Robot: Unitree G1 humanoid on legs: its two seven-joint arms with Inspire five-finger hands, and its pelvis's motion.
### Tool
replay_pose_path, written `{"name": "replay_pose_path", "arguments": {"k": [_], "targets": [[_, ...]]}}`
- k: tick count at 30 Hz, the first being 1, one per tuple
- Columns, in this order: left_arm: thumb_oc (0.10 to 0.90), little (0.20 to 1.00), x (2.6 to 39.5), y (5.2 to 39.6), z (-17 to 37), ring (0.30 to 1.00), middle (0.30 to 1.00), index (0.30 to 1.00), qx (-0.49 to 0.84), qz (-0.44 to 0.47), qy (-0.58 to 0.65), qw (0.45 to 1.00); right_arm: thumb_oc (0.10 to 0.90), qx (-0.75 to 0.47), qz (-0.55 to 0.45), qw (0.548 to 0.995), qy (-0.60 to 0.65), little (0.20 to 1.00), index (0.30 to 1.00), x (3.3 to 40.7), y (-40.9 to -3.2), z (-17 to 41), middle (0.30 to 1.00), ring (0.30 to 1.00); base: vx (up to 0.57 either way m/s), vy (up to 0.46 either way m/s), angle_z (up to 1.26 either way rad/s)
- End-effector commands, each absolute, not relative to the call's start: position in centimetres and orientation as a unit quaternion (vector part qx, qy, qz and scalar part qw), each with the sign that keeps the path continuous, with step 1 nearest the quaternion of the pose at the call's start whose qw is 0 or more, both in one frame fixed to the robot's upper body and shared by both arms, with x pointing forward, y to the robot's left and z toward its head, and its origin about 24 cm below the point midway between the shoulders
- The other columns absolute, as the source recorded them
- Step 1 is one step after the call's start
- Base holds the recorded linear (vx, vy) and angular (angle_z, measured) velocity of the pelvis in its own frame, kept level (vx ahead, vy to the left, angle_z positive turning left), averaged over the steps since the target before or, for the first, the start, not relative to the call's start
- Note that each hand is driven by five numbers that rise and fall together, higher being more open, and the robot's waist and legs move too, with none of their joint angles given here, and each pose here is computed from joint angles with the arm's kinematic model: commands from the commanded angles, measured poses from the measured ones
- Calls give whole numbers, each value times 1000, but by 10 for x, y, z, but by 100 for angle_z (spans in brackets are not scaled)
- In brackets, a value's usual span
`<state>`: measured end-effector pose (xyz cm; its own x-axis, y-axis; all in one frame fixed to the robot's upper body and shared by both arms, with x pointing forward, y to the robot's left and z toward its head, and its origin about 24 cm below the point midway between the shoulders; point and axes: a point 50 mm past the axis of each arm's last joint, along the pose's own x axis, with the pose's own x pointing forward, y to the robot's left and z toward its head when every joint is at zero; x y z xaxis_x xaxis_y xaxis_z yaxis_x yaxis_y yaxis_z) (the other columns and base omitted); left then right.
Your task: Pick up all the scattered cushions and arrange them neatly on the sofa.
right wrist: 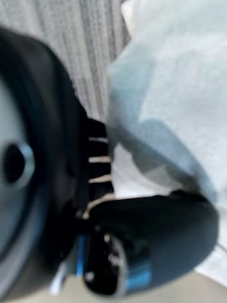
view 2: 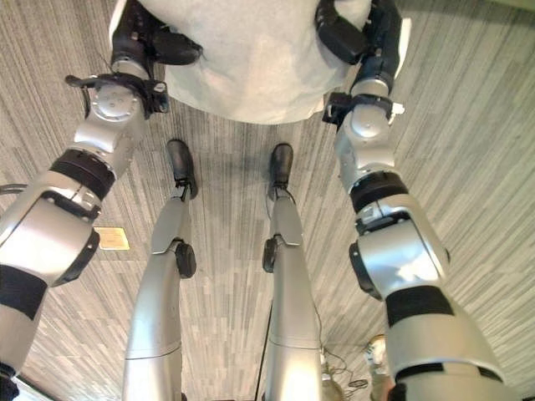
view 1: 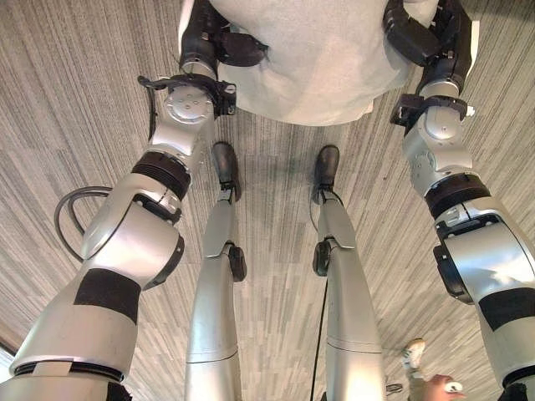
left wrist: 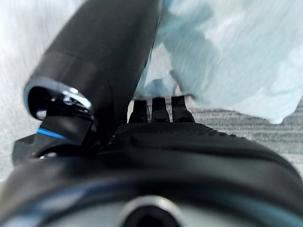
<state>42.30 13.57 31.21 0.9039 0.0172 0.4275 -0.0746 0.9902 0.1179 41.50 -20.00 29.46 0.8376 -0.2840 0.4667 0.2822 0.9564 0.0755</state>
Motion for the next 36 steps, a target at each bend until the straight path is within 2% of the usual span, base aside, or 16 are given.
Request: {"name": "replay_pose_path", "arguments": {"k": [1,4,8,10,13,17,19,20,22,29,36], "targets": [[400,300,408,57,337,300,300,300,88,-78,-287,951,400,-79,80,982,-154,300,300,414,-54,220,300,300,21,-36,-12],[400,300,403,52,336,300,300,300,91,-66,-313,943,400,-32,86,978,-187,300,300,407,-48,226,300,300,4,-6,-1],[400,300,387,38,335,300,300,300,26,-94,-361,927,400,28,95,965,-243,300,300,390,-47,229,300,300,-10,-6,-1],[400,300,375,32,323,300,300,300,-7,-111,-380,918,400,44,75,966,-243,300,300,385,-63,212,300,300,-59,-27,1],[400,300,357,20,272,300,300,300,-65,-140,-363,919,400,43,40,976,-211,300,300,372,-98,166,300,300,-45,13,6],[400,300,344,20,231,300,300,300,-130,-158,-316,926,400,72,26,984,-160,300,300,352,-117,122,300,300,-8,7,7],[400,300,339,35,211,300,300,300,-156,-155,-300,928,400,75,20,989,-127,300,300,338,-126,97,300,300,67,62,11],[400,300,334,46,185,300,300,300,-161,-156,-268,937,400,79,14,991,-107,300,300,328,-132,82,300,300,146,175,6],[400,300,328,50,161,300,300,300,-154,-156,-234,947,400,65,9,994,-86,300,300,318,-138,69,300,300,259,207,-3],[400,300,318,58,144,300,300,300,-131,-149,-211,957,400,35,6,991,-128,300,300,312,-136,87,300,300,230,124,-9],[400,300,322,57,129,300,300,300,-112,-140,-179,967,400,-1,6,990,-139,300,300,313,-132,93,300,300,491,-146,-18]]}}
